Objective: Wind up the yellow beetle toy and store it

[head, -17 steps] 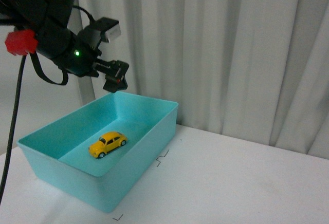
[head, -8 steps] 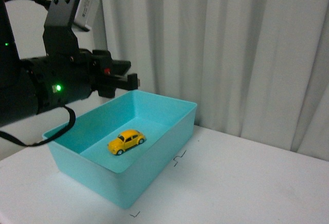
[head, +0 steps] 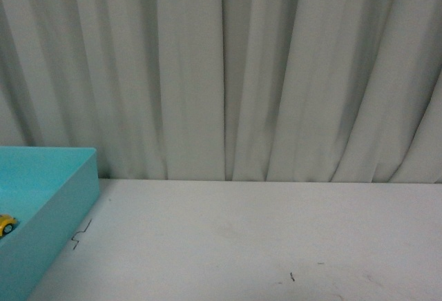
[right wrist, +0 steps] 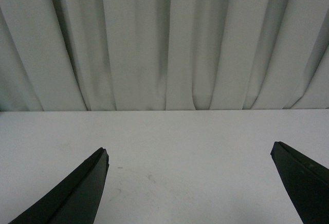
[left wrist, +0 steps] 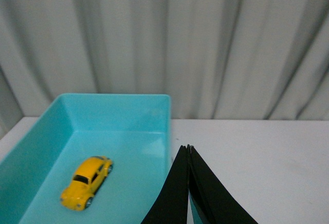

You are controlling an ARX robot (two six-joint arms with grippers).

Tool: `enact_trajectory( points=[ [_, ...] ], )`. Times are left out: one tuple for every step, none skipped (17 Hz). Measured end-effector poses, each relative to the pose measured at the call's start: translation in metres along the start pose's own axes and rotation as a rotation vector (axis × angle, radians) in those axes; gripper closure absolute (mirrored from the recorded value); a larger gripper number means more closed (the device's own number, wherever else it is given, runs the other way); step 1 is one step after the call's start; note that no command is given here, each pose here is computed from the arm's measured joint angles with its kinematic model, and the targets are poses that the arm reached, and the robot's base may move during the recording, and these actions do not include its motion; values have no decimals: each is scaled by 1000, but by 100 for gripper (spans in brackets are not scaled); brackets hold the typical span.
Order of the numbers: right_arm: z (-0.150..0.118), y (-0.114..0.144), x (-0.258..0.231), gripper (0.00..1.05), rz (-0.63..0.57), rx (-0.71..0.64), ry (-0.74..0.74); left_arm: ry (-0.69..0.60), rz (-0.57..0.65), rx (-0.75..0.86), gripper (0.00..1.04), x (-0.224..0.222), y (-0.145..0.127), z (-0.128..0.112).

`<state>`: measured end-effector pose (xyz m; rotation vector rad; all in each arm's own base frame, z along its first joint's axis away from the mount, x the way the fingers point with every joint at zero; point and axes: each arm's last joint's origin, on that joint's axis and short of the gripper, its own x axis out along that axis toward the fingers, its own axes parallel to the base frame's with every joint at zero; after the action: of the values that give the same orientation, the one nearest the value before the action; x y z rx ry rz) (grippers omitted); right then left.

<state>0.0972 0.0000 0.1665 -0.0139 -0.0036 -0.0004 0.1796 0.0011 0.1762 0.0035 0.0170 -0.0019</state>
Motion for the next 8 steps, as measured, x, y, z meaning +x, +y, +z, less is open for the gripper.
enact_trajectory(
  points=[
    [0, 0, 0, 7, 0, 0, 0, -4, -18, 1, 103, -6, -3, -1],
    [0, 0, 0, 7, 0, 0, 0, -5, -4, 0, 103, -11, -2, -2],
    [0, 0, 0, 7, 0, 0, 0, -19, 5, 0, 103, -17, -1, -5],
    [0, 0, 0, 7, 1, 0, 0, -14, 4, 0, 103, -21, -1, -11],
    [0, 0, 0, 7, 0, 0, 0, 27, 4, 0, 103, -27, -1, -19],
    [0, 0, 0, 7, 0, 0, 0, 12, 3, 0, 103, -31, -1, -17],
    [0, 0, 0, 7, 0, 0, 0, -9, 3, 0, 103, -35, -1, -13],
    [0, 0, 0, 7, 0, 0, 0, -12, 3, 0, 103, -38, -1, -12]
  ],
)
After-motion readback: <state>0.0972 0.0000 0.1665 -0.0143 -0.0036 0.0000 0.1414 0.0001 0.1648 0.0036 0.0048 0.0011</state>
